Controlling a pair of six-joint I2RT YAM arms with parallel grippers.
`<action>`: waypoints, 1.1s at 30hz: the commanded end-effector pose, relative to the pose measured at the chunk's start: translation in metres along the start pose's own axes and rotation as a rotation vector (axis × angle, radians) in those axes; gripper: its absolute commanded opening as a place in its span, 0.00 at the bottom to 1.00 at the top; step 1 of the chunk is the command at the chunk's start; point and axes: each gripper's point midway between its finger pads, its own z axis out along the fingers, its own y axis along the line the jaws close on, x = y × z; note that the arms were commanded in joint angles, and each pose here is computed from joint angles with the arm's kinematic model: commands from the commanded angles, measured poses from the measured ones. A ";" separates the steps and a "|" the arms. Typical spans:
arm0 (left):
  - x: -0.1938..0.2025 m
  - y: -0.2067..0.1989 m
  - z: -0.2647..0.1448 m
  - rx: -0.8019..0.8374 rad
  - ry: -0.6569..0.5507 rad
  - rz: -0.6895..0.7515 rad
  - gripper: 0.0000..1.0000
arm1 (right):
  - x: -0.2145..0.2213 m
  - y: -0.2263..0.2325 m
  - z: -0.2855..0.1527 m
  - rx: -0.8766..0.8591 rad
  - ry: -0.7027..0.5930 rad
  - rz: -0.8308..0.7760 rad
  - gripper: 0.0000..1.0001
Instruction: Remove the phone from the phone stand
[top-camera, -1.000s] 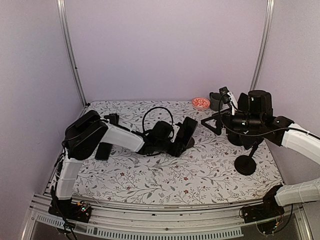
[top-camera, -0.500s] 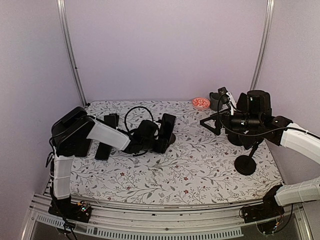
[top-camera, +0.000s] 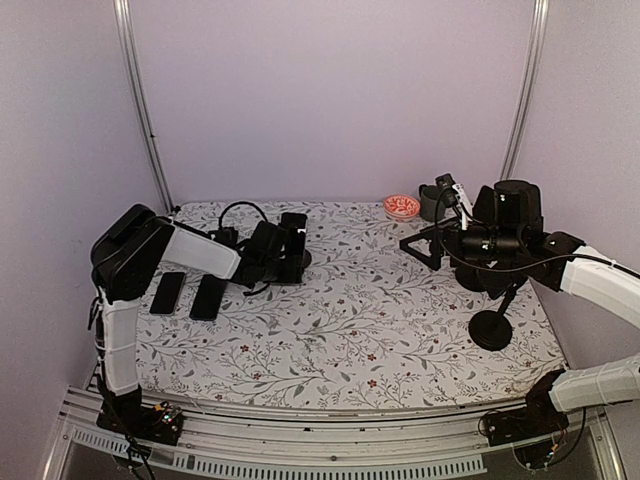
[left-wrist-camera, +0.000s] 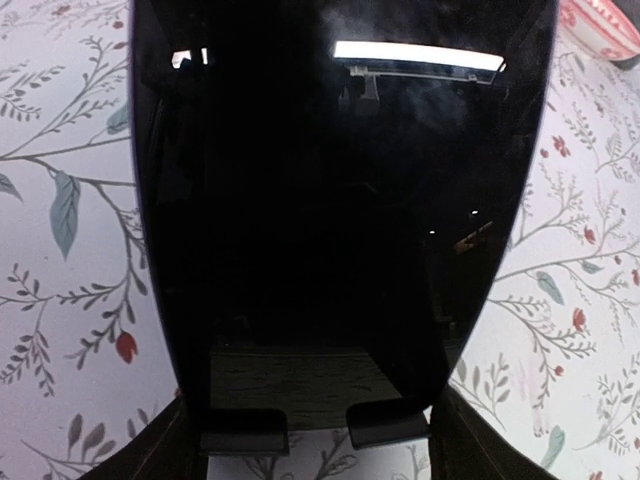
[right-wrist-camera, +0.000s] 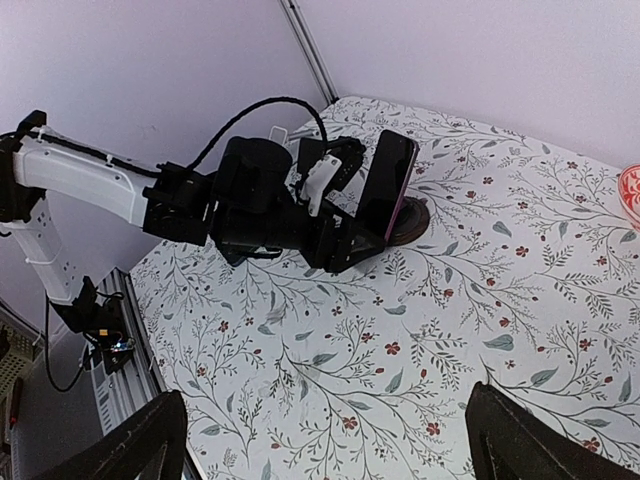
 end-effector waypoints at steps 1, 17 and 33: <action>-0.013 0.041 0.003 -0.125 0.015 -0.041 0.42 | -0.001 -0.002 0.003 -0.008 -0.006 0.006 1.00; -0.013 0.075 0.015 -0.181 0.055 -0.077 0.47 | 0.002 -0.003 0.003 -0.002 -0.002 0.009 0.99; -0.034 0.052 -0.006 -0.084 -0.001 -0.038 0.99 | 0.000 -0.002 0.004 -0.011 -0.005 0.010 0.99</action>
